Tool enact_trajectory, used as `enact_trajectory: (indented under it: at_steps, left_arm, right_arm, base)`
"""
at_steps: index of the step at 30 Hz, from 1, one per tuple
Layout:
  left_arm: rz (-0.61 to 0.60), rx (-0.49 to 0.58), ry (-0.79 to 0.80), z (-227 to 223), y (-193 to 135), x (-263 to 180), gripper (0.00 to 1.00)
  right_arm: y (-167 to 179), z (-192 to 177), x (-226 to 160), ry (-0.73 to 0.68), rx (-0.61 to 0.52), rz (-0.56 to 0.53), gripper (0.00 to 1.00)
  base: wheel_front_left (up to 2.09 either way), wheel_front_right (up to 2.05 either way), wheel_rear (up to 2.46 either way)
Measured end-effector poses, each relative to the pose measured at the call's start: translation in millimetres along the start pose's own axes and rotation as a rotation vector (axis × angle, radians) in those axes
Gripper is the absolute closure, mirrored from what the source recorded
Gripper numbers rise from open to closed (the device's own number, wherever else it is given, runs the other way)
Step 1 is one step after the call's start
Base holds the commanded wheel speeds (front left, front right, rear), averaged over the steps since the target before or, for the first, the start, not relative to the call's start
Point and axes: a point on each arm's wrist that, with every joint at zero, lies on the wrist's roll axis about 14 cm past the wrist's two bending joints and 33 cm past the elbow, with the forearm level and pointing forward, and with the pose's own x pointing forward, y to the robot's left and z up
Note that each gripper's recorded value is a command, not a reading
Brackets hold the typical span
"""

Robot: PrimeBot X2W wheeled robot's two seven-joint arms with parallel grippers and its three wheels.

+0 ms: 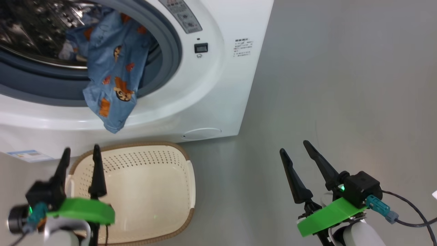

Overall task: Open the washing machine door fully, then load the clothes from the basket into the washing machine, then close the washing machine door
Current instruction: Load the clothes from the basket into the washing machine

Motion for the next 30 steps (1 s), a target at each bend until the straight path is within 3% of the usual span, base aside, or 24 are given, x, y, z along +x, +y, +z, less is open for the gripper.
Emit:
enact_trajectory:
  at_steps: [10,24,25,26,30]
  left_arm:
    - [-0.044,-0.021,0.118,-34.7,-8.3,62.3,0.0]
    - [-0.088,-0.122,0.254,-94.6,-31.1,103.6,0.0]
    - [-0.093,-0.126,0.248,-93.7,-33.3,107.1,0.44]
    - [-0.102,-0.133,0.249,-93.8,-36.5,109.9,1.0]
    - [-0.115,-0.144,0.239,-91.8,-41.2,115.2,1.0]
  right_arm:
    - [-15.1,-21.8,9.3,0.053,0.004,-0.032,0.0]
    - [-38.3,-48.1,16.4,0.116,-0.005,-0.085,0.0]
    - [-39.6,-48.3,16.4,0.117,-0.006,-0.088,0.0]
    - [-40.8,-48.2,16.3,0.117,-0.007,-0.091,0.0]
    - [-42.9,-48.8,14.9,0.12,-0.009,-0.098,0.0]
  base:
    - [0.0,0.0,0.0]
    - [0.0,0.0,0.0]
    - [0.0,0.0,0.0]
    - [0.0,0.0,0.0]
    - [0.0,0.0,0.0]
